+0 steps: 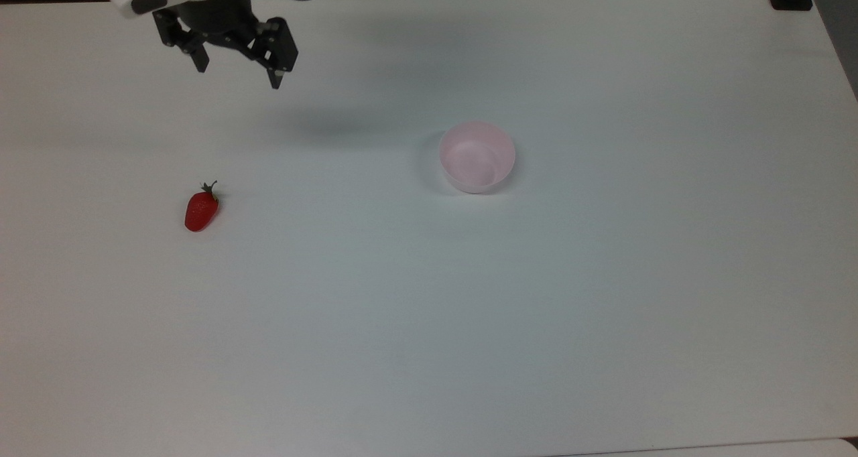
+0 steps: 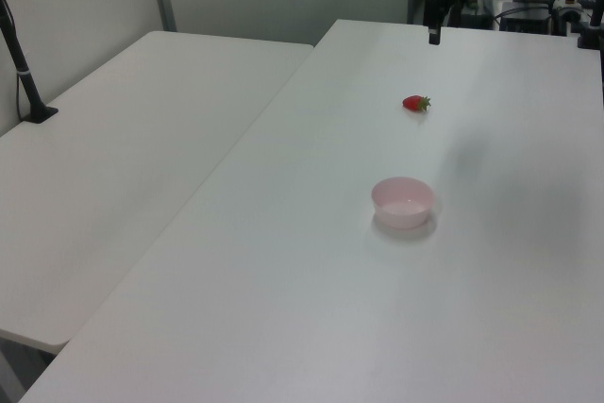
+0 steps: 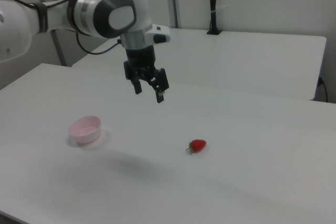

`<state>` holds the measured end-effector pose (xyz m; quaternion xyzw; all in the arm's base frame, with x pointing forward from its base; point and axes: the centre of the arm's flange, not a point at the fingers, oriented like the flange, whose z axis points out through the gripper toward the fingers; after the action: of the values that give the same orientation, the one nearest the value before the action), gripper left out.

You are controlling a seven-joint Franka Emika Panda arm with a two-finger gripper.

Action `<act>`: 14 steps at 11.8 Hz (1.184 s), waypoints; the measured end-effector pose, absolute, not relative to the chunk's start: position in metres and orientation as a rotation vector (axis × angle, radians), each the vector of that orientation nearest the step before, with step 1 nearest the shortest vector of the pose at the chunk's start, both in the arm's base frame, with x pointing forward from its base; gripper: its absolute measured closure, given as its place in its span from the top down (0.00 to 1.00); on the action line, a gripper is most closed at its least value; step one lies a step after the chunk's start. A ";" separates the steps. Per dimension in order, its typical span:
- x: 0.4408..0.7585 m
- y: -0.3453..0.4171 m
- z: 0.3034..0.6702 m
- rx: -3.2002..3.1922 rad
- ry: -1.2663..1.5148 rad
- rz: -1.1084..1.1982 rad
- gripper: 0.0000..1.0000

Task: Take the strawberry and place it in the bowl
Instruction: 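Move the open gripper over the red strawberry, then lower the gripper and close it on the red strawberry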

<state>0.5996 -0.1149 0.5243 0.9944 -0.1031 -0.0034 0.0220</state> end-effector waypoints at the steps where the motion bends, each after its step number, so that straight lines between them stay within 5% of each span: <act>1: 0.603 -0.122 0.516 3.079 -0.335 -0.016 1.00; 11: 0.636 -0.175 0.402 3.036 -0.418 -0.056 0.96; 14: 0.640 -0.193 0.383 2.980 -0.697 -0.006 0.93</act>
<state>0.6402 -0.1932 0.3828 0.9729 -0.2277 -0.0020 0.0404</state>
